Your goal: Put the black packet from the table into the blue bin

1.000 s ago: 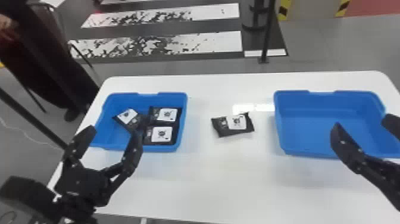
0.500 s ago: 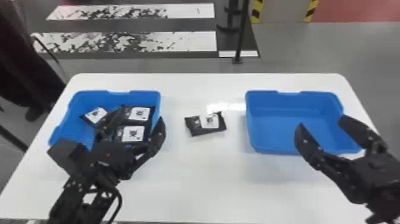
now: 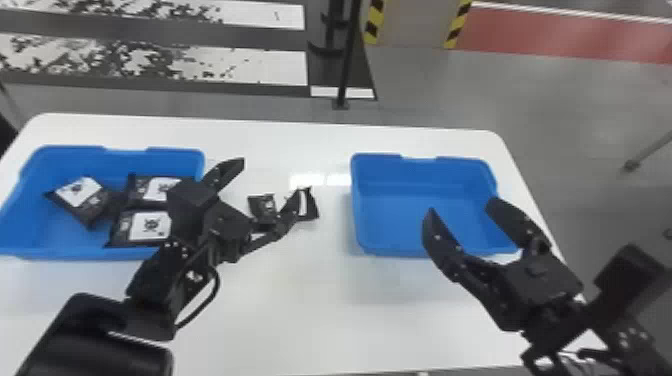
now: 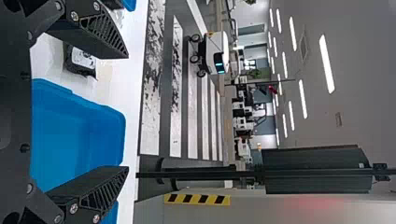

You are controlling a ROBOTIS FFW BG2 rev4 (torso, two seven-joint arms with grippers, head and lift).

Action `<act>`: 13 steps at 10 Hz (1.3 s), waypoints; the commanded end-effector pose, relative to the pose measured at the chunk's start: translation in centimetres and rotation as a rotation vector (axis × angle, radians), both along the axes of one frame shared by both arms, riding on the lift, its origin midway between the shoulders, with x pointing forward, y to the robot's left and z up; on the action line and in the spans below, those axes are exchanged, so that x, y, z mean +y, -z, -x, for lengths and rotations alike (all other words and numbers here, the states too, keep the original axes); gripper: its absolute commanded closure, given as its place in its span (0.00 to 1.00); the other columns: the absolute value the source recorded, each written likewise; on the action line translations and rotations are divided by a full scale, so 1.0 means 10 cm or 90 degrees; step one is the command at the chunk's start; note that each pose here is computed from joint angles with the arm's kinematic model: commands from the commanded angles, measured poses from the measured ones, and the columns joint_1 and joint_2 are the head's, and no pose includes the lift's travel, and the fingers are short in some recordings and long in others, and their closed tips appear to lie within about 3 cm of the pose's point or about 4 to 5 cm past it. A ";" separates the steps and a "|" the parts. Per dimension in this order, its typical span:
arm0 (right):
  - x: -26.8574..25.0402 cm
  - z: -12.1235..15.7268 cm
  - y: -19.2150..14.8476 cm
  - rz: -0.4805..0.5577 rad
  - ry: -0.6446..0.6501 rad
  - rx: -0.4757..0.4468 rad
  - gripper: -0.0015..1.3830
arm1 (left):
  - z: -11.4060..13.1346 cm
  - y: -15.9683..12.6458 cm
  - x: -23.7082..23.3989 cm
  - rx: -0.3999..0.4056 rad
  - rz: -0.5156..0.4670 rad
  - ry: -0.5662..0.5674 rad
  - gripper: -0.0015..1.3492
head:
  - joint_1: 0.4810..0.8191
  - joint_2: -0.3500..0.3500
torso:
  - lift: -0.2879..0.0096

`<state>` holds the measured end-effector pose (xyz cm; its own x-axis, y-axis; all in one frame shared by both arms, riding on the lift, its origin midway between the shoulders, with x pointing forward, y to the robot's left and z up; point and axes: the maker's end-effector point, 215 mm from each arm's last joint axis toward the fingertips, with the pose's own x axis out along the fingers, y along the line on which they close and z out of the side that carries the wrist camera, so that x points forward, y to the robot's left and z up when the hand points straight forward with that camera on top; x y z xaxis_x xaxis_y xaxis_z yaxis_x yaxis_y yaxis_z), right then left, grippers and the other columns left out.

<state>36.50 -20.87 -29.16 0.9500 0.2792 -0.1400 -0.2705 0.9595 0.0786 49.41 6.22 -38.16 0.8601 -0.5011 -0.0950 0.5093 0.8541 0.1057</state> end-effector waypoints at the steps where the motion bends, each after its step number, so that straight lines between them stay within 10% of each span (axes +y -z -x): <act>1: 0.00 0.00 0.00 0.000 0.000 -0.001 0.12 | -0.14 0.24 -0.23 0.018 -0.043 0.030 0.08 | 0.63 0.24 | 0.60; 11: 0.01 0.00 0.10 -0.017 -0.003 0.012 0.12 | -0.67 1.33 -0.22 0.162 -0.289 0.060 0.12 | 0.63 0.21 | 0.60; 13: 0.02 -0.01 0.11 -0.019 -0.005 0.014 0.12 | -0.59 1.49 -0.18 0.214 -0.271 0.058 0.57 | 0.63 0.21 | 0.60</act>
